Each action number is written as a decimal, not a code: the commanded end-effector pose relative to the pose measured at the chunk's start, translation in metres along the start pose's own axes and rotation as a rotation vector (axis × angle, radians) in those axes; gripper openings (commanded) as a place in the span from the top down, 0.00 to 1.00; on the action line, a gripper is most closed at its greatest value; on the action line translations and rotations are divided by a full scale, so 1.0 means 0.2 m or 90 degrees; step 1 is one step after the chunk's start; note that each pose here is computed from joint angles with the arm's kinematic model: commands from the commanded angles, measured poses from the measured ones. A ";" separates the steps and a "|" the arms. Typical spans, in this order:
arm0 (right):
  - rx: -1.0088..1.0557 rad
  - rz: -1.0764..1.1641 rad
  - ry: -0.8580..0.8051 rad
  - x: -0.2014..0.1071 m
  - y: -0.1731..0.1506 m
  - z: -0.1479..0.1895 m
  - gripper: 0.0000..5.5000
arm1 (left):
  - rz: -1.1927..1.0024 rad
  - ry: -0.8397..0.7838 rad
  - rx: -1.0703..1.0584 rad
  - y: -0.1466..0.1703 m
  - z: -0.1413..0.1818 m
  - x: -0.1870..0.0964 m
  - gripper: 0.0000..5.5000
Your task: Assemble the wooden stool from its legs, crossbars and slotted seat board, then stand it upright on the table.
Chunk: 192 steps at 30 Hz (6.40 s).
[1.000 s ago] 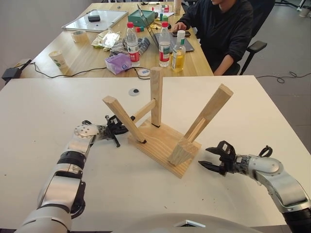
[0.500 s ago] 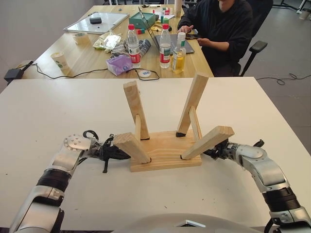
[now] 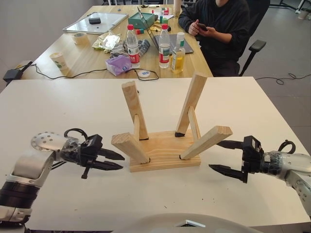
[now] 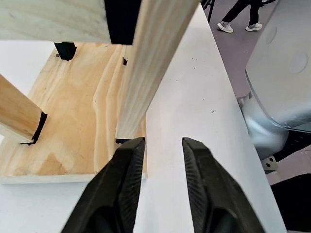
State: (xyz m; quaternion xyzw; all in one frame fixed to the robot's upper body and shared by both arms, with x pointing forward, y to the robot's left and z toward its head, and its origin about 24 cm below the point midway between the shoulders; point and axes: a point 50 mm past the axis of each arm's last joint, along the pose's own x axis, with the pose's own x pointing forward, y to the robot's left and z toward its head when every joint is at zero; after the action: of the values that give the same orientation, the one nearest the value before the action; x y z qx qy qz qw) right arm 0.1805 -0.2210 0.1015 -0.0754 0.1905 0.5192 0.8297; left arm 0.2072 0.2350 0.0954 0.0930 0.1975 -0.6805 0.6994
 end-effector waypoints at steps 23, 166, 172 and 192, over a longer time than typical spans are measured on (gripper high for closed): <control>-0.045 0.036 -0.062 0.36 -0.04 -0.02 0.47 | 0.106 -0.092 0.034 0.09 -0.07 0.22 0.72; 0.610 0.069 -0.307 0.06 -0.63 0.83 0.72 | 0.129 -0.286 -0.552 0.58 0.82 -0.01 0.76; 0.752 -0.063 -0.281 0.23 -0.74 0.69 0.72 | 0.276 -0.359 -0.691 0.77 0.63 0.05 0.74; 0.762 -0.178 -0.386 0.05 -0.87 0.70 0.17 | 0.336 -0.488 -0.696 0.84 0.69 0.00 0.12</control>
State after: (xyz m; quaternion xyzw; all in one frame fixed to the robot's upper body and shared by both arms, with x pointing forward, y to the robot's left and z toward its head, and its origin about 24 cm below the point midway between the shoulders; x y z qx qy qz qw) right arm 0.3729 -0.2303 0.1950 0.5309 0.2231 0.2193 0.7876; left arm 0.3938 0.1829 0.1902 -0.4749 0.2335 -0.2865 0.7986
